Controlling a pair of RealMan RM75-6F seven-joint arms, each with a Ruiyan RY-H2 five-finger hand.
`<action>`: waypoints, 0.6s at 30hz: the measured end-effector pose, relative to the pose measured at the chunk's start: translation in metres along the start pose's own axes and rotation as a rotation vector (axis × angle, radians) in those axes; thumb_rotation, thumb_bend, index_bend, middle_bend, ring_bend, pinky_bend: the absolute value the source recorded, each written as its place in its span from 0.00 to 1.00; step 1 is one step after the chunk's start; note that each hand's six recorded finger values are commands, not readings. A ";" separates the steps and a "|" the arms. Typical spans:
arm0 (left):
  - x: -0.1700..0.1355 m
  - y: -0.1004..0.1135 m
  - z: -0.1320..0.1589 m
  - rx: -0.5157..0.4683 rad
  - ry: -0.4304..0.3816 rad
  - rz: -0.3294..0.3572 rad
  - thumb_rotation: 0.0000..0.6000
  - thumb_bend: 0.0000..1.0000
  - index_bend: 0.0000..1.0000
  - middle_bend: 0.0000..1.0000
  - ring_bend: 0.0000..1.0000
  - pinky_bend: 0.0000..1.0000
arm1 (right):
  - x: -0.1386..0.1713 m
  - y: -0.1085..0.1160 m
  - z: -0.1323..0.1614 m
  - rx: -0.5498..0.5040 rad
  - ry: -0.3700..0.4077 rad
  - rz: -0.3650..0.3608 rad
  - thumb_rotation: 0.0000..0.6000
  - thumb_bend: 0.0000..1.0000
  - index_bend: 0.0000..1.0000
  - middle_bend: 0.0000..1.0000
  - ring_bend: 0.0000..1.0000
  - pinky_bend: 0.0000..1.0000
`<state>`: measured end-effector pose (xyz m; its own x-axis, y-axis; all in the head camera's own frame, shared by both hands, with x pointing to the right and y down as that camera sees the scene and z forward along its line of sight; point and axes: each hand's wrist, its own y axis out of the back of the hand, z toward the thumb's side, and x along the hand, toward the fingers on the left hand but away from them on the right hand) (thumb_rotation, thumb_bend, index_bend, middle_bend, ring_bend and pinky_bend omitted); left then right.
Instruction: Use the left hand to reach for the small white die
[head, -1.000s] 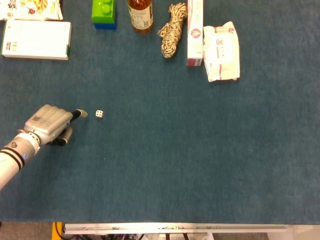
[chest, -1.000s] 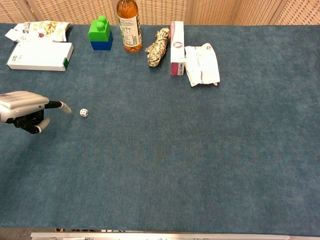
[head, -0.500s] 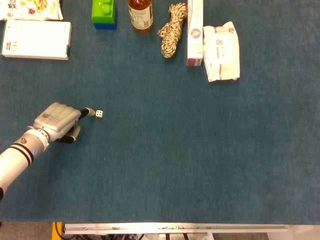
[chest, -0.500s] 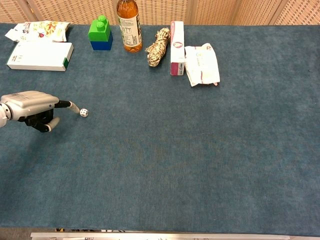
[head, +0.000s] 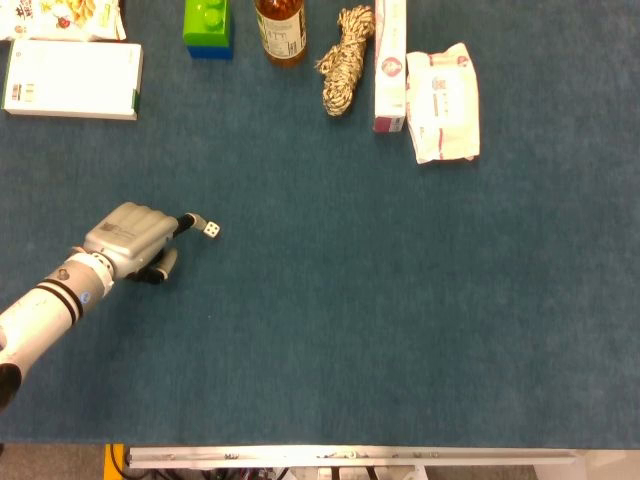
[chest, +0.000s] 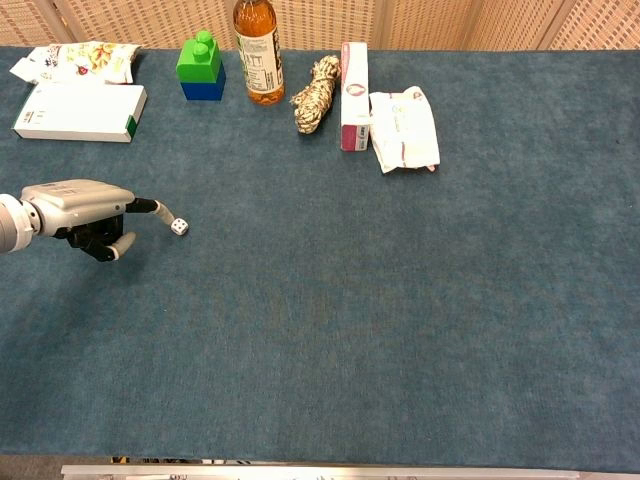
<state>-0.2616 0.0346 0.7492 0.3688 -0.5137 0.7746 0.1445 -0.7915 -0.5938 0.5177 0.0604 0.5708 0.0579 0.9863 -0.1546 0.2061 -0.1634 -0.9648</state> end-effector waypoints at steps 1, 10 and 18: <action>0.000 0.000 0.002 0.000 -0.004 -0.001 1.00 0.67 0.17 1.00 1.00 1.00 | 0.000 0.000 0.000 -0.001 -0.001 0.000 1.00 0.29 0.24 0.34 0.19 0.17; -0.005 0.002 0.023 0.004 -0.050 -0.010 1.00 0.67 0.17 1.00 1.00 1.00 | 0.001 0.001 -0.004 -0.005 -0.007 -0.003 1.00 0.29 0.24 0.34 0.19 0.17; -0.007 0.006 0.025 0.013 -0.047 -0.001 1.00 0.67 0.17 1.00 1.00 1.00 | 0.001 -0.001 -0.005 -0.008 -0.008 0.002 1.00 0.29 0.24 0.34 0.20 0.17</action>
<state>-0.2408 0.0418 0.7351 0.4111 -0.4970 0.7642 0.1562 -0.7876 -0.5961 0.5228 0.0618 0.5731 0.0506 0.9861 -0.1583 0.2134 -0.1656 -0.9628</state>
